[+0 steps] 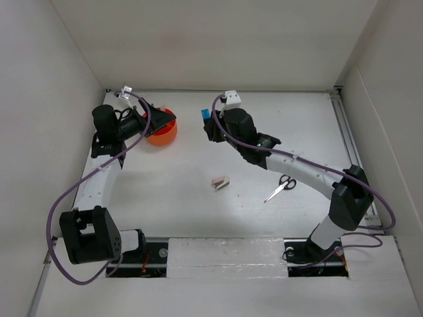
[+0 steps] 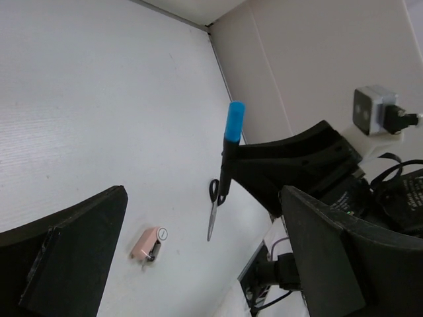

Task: Sort the stationery into containers
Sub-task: Pick up the pen from the center of the board, then place the pen in the storage box.

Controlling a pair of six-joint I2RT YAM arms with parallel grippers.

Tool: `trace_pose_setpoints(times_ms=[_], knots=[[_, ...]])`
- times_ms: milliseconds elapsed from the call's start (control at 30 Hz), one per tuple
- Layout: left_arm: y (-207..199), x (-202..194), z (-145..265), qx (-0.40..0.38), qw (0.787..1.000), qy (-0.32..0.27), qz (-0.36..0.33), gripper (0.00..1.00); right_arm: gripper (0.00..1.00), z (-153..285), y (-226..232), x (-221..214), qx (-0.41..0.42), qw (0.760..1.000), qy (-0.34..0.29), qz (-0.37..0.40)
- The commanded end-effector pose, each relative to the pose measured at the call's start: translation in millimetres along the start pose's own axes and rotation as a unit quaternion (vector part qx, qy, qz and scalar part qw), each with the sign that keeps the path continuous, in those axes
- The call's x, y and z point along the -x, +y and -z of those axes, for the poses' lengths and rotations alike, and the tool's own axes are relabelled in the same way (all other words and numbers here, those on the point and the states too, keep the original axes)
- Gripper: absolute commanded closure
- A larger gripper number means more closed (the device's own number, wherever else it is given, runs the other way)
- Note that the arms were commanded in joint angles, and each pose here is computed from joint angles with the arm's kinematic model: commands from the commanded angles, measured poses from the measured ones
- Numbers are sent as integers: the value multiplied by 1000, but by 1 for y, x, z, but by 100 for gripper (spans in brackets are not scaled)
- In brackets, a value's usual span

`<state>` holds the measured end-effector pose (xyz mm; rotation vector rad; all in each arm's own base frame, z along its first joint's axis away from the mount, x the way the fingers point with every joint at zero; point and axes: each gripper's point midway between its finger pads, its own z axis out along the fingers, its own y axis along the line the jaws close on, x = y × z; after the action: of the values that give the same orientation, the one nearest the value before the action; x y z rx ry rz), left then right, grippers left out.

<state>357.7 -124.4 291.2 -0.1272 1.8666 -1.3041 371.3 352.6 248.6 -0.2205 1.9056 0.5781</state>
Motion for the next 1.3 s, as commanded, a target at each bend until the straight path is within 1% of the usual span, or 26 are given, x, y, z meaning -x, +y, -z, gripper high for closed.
trace_pose_setpoints(times_ms=[0, 33, 67, 100, 167, 200, 233, 267, 333, 367, 400, 467, 500, 533, 667, 767, 867, 933, 967, 1033, 1100, 1200, 1233, 1267], knots=[[-16, 4, 8, -18, 999, -17, -44, 0, 100, 10, 40, 50, 35, 997, -61, -18], [-15, 4, 8, -18, 999, -17, -44, 0, 100, 9, 45, 50, 35, 997, -61, -17], [-19, 5, 10, -20, 998, -19, -48, 0, 100, 12, 61, 57, 48, 997, -65, -17], [-19, 5, 10, -20, 998, -19, -48, 0, 100, 7, 64, 49, 42, 997, -56, -17], [-19, 5, 10, -20, 998, -20, -53, 0, 100, 10, 77, 48, 47, 997, -56, -14], [-19, 5, 10, -20, 998, -20, -53, 0, 100, 6, 79, 48, 47, 997, -56, -14], [-19, 5, 10, -20, 998, -20, -53, 0, 100, 4, 85, 38, 50, 998, -47, -14], [-19, 5, 10, -20, 998, -20, -53, 0, 100, 5, 87, 44, 53, 997, -53, -17], [-19, 5, 10, -20, 998, -20, -53, 0, 100, 2, 99, 34, 61, 997, -44, -16], [-20, 6, 10, -23, 998, -22, -58, 0, 100, 3, 101, 39, 63, 997, -48, -18], [-21, 5, 10, -26, 998, -19, -59, 0, 100, 1, 106, 31, 70, 997, -40, -15], [-22, 5, 10, -26, 998, -19, -54, 1, 100, 2, 115, 35, 77, 996, -44, -16], [-24, 5, 10, -32, 998, -18, -60, 1, 100, 0, 119, 28, 79, 996, -38, -13], [-24, 5, 10, -32, 998, -18, -60, 3, 100, 2, 121, 33, 82, 996, -43, -15], [-23, 4, 10, -33, 998, -18, -55, 8, 100, -2, 127, 28, 84, 996, -37, -17], [-19, 2, 8, -33, 998, -6, -46, 11, 100, -3, 131, 34, 87, 995, -43, -20], [-19, 2, 8, -33, 998, -6, -46, 15, 100, 2, 142, 35, 109, 993, -39, -20], [-17, 1, 8, -31, 998, -4, -46, 20, 100, 2, 142, 35, 109, 993, -39, -20], [-17, 1, 8, -31, 998, -4, -47, 26, 100, 3, 143, 42, 108, 993, -49, -23], [-20, 3, 8, -33, 998, -6, -50, 31, 100, 5, 149, 39, 117, 992, -45, -22], [-20, 3, 8, -33, 998, -6, -50, 33, 100, 7, 154, 40, 131, 990, -45, -23], [-22, 3, 8, -39, 998, -4, -54, 53, 100, 6, 159, 36, 135, 990, -44, -22], [-24, 1, 8, -43, 998, 1, -54, 59, 100, 6, 159, 40, 132, 990, -50, -24], [-25, 2, 8, -46, 998, -2, -54, 69, 100, 2, 159, 35, 130, 990, -45, -22]])
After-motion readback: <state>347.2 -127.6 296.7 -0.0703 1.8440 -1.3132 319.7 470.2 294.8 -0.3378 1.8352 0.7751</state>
